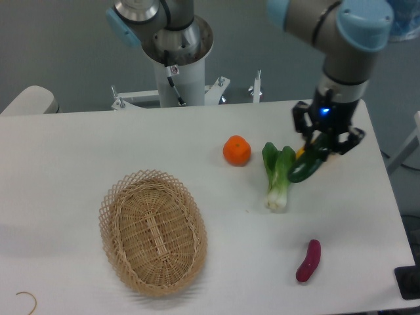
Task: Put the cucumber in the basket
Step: 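Lift the grasped green cucumber up from beside the yellow pepper, then carry the cucumber over to the wicker basket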
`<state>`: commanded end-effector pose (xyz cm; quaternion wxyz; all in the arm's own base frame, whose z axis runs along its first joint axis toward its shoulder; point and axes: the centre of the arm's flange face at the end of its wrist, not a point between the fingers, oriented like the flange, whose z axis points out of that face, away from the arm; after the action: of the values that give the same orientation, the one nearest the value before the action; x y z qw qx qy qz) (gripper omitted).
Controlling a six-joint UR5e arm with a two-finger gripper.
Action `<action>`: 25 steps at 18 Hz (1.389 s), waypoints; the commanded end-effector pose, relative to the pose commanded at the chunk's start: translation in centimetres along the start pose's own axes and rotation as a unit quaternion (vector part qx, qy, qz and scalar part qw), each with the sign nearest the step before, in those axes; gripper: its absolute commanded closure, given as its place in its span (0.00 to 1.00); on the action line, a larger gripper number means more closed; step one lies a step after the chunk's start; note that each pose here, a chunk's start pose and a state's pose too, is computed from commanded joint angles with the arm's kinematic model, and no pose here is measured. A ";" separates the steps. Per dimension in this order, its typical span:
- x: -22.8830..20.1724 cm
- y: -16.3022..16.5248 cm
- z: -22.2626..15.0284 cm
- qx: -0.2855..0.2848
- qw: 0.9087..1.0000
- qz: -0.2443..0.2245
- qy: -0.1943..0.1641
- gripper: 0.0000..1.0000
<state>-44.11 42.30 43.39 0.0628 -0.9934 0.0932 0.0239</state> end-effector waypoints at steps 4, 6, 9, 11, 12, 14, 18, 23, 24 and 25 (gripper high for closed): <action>4.2 -2.8 1.5 -0.003 0.999 -0.043 0.017 0.75; 6.2 -5.6 2.2 -0.004 0.998 -0.063 0.022 0.75; 8.8 -9.0 3.8 -0.005 0.995 -0.093 0.025 0.75; 10.2 -11.2 5.0 -0.004 0.994 -0.108 0.026 0.75; 10.9 -12.1 6.0 -0.006 0.993 -0.115 0.030 0.75; 13.9 -15.4 9.0 -0.013 0.994 -0.103 0.032 0.75; 16.1 -16.7 11.7 -0.007 0.993 -0.119 0.027 0.75; 16.0 -17.4 14.5 -0.007 0.990 -0.140 0.027 0.75; 16.1 -17.8 15.0 -0.004 0.988 -0.151 0.025 0.75; 16.3 -18.1 15.2 0.000 0.986 -0.163 0.023 0.75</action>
<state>-25.26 58.94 29.55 0.0634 -0.9956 -0.0682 -0.0092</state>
